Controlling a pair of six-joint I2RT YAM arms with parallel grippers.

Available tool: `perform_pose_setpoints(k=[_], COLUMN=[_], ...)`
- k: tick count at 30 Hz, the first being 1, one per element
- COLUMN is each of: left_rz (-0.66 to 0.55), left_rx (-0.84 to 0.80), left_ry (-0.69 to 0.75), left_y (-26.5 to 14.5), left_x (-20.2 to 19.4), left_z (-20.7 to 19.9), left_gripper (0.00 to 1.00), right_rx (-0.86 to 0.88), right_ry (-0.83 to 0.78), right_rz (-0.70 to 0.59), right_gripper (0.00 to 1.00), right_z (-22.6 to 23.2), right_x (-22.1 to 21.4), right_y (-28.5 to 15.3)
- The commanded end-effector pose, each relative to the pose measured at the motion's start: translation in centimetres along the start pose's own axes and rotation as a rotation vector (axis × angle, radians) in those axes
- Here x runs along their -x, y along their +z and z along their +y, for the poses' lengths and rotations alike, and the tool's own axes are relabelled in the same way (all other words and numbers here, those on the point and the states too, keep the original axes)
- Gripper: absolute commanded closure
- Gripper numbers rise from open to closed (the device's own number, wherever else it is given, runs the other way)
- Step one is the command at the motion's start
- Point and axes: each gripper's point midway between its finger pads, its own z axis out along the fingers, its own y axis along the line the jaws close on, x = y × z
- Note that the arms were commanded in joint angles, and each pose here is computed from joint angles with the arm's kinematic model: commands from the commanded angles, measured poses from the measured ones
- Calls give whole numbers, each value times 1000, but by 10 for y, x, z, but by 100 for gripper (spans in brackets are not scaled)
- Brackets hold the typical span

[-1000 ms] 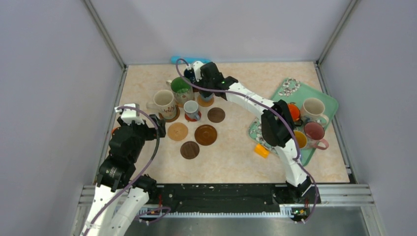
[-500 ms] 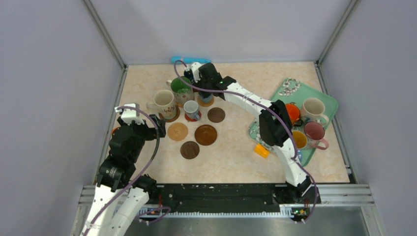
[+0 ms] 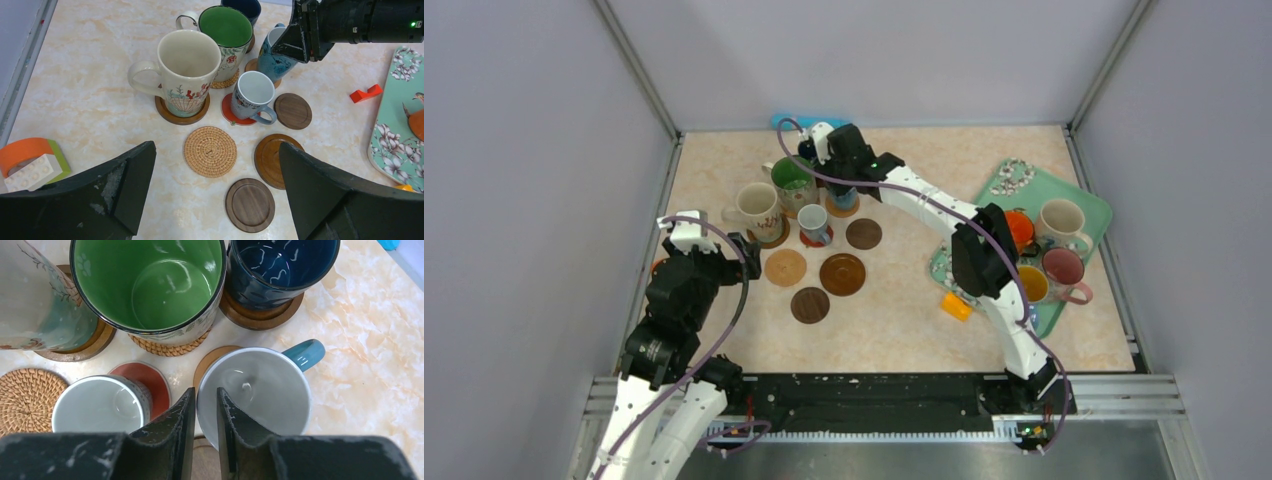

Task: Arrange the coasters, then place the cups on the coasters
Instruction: Place the cup on the coaster.

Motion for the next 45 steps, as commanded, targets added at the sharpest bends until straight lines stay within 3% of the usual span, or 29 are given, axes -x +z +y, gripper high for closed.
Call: perform_pose_setpoints(k=[1, 11, 14, 17, 20, 28, 32, 35, 42, 45], left_rz=[-45, -42, -44, -46, -46, -49, -50, -53, -58, -53], left_rx=[-11, -7, -6, -8, -12, -19, -22, -23, -22, -29], left_ry=[-5, -3, -3, -5, -5, -8, -8, -9, -9, -8], left_y=[1, 1, 1, 0, 1, -1, -1, -2, -3, -2], left_x=[10, 9, 10, 10, 10, 11, 11, 12, 12, 11], left_z=[-2, -1, -1, -1, -2, -3, -4, -4, -3, -5], left_gripper=[2, 2, 2, 2, 2, 2, 2, 2, 2, 2], right_rx=[-7, -22, -77, -120, -218, -654, -842, -930, -1156, -1261], right_ry=[-7, 64, 110, 181, 291, 594, 672, 721, 1023, 1137], right_rz=[-105, -274, -281, -270, -258, -231, -185, -143, -2, 34], right_gripper=[77, 52, 36, 13, 1, 1, 5, 12, 41, 44], right_z=[4, -1, -10, -15, -28, -81, -99, -107, -122, -131], right_x=[47, 105, 105, 93, 73, -8, -52, -84, -176, -210], right_y=[-20, -92, -113, -133, -152, -228, -269, -292, -347, -368])
